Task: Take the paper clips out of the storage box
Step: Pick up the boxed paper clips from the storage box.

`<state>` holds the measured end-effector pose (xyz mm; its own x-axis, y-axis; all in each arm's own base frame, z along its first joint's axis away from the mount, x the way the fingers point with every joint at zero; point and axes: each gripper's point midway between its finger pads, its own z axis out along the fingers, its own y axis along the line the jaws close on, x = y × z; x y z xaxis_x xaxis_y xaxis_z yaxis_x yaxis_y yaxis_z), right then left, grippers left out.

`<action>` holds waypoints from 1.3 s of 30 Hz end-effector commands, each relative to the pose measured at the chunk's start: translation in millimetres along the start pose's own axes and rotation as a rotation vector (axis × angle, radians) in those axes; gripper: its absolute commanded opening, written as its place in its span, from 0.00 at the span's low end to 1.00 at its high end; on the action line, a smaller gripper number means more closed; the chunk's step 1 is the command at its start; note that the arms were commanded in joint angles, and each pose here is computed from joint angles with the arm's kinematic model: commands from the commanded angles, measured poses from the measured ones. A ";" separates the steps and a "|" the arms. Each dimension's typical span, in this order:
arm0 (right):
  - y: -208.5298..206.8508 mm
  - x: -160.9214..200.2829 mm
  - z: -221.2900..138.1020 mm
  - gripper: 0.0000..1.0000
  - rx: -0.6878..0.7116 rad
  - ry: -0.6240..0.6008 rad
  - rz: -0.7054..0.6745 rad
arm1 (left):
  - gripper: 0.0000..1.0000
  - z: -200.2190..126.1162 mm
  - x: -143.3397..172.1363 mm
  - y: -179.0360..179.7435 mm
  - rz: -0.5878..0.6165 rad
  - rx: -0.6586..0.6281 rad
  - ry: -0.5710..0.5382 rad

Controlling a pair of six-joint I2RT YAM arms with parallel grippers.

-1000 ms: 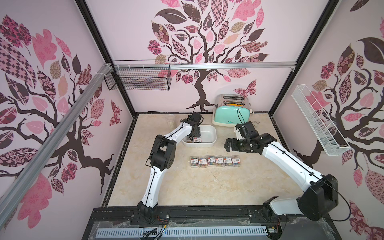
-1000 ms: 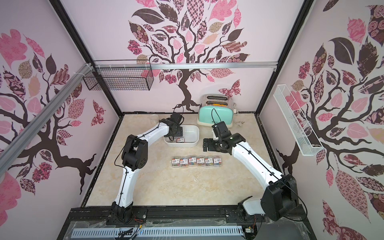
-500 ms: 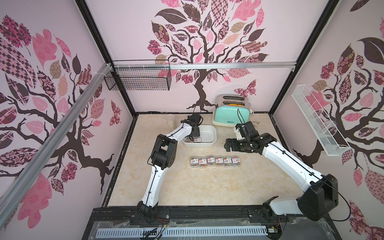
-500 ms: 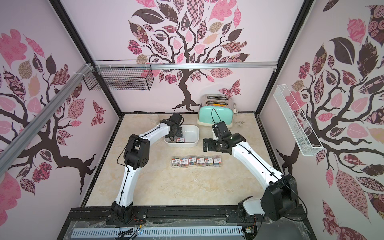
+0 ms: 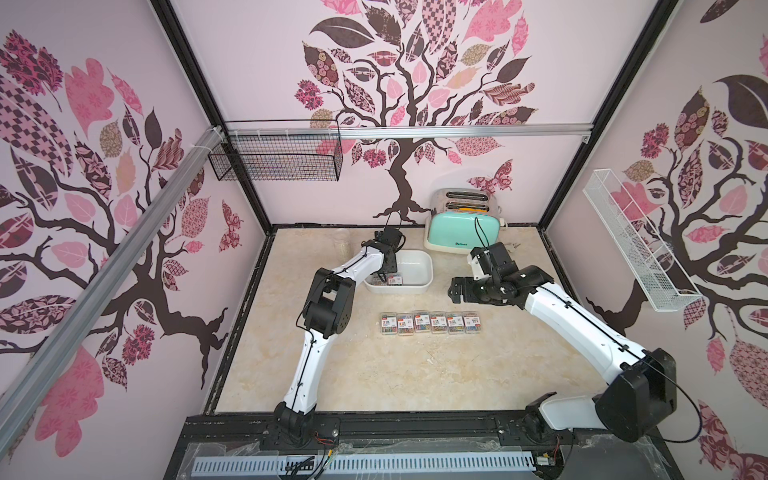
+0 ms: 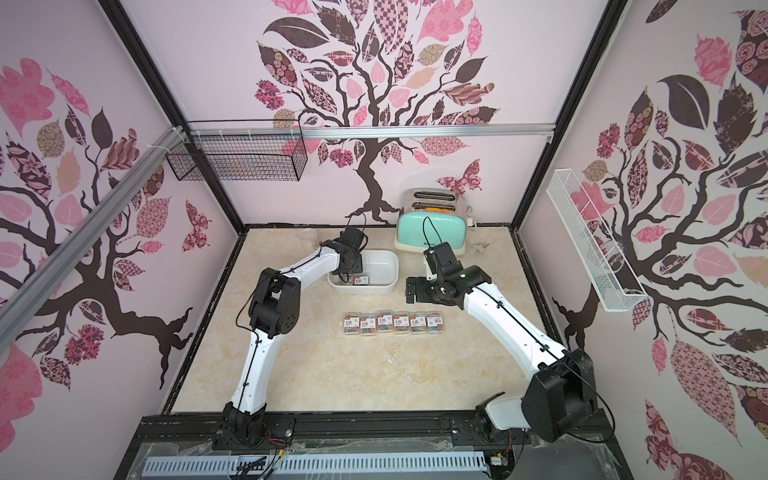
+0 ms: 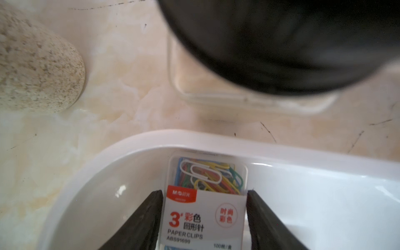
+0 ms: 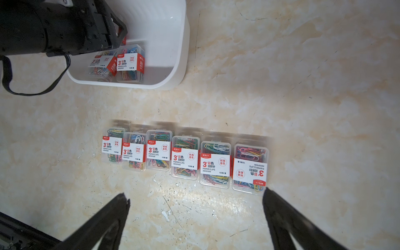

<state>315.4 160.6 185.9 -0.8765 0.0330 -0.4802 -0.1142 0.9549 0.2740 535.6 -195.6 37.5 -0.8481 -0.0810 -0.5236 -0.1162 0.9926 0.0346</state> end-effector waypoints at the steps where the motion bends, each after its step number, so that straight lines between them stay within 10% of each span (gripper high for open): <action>1: 8.8 -15.2 -14.6 0.99 -0.025 -0.050 -0.010 | 0.66 18.0 13.3 2.2 -0.005 -0.014 0.038; 11: 10.7 -16.7 -13.1 0.99 -0.029 -0.046 -0.016 | 0.55 19.0 18.2 0.9 -0.008 0.002 0.048; 21: 10.5 -16.7 -11.7 1.00 -0.030 -0.045 -0.017 | 0.70 26.8 35.3 4.4 0.003 -0.009 0.090; 39: 9.3 -15.5 -11.2 1.00 -0.026 -0.049 -0.020 | 0.43 7.7 25.3 -0.1 0.001 0.022 0.052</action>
<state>317.5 162.7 191.8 -0.8706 0.0321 -0.4910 -0.1237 0.9516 0.2815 540.6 -201.6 34.0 -0.8237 -0.1135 -0.5556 -0.1226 0.9922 -0.0210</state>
